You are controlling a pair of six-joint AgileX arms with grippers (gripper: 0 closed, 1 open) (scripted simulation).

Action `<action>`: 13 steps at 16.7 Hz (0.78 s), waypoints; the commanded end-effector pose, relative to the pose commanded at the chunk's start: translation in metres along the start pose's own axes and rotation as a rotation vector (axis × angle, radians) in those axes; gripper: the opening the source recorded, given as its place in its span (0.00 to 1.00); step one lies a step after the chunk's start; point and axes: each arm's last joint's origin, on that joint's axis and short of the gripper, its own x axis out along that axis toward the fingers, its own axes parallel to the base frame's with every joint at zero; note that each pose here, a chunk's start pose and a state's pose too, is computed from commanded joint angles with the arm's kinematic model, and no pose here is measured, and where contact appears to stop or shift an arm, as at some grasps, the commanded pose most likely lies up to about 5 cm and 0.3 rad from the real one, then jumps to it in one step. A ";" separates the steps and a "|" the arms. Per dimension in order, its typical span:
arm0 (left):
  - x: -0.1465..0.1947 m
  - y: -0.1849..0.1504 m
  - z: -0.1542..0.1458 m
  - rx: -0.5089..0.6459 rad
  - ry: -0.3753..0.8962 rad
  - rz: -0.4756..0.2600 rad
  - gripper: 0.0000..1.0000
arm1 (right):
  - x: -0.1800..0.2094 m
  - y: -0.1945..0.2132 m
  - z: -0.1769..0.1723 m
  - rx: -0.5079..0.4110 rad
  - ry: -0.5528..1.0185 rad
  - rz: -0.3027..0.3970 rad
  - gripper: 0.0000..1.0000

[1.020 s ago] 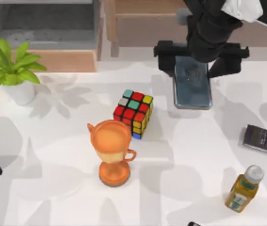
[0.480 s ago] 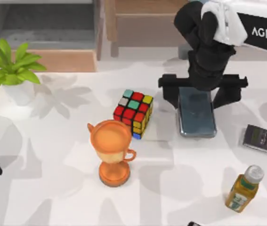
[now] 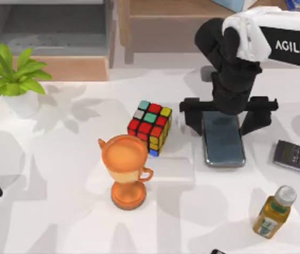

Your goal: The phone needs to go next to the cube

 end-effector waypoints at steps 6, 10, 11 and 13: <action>0.000 0.000 0.000 0.000 0.000 0.000 1.00 | 0.000 0.000 0.000 0.000 0.000 0.000 0.45; 0.000 0.000 0.000 0.000 0.000 0.000 1.00 | 0.000 0.000 0.000 0.000 0.000 0.000 0.75; 0.000 0.000 0.000 0.000 0.000 0.000 1.00 | 0.000 0.000 0.000 0.000 0.000 0.000 0.83; 0.000 0.000 0.000 0.000 0.000 0.000 1.00 | 0.000 0.000 0.000 0.000 0.000 0.000 0.98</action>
